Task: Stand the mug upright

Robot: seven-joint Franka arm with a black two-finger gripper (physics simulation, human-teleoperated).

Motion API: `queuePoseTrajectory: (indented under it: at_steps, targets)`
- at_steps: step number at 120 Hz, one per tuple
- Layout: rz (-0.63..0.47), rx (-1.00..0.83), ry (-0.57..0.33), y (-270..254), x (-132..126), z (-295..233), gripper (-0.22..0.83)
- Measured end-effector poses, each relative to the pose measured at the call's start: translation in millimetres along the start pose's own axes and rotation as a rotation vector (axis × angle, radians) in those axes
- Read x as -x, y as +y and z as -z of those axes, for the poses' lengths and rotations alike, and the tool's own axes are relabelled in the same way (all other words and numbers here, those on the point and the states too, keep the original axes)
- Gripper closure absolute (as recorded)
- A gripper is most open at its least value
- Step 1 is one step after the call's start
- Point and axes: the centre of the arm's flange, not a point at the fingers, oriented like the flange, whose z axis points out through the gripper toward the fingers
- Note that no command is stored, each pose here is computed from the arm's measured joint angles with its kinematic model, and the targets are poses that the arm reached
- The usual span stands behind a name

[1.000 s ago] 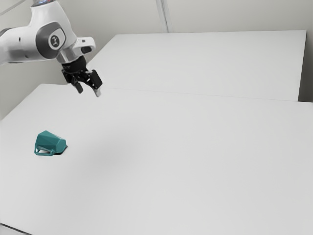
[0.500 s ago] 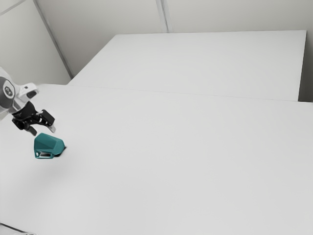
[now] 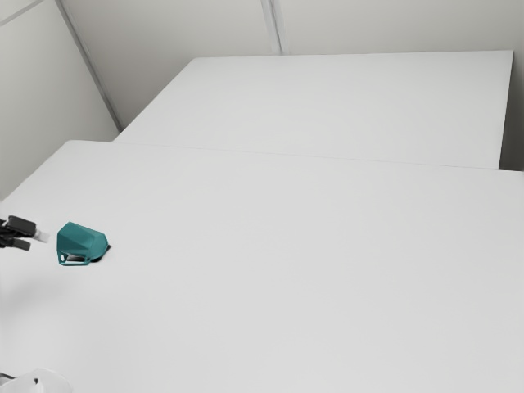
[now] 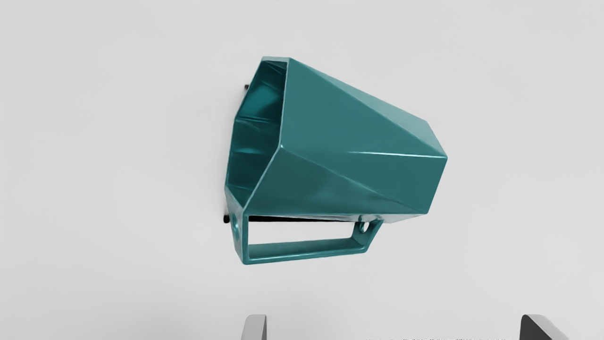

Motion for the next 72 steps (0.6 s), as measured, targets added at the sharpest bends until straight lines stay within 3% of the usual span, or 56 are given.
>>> queuePoseTrajectory:
  at_steps: [42,72]
  targets:
    - [-0.326,0.108,0.017,-52,-27,-31,0.04]
    - [-0.48,0.13,0.039,-63,-35,-44,0.05]
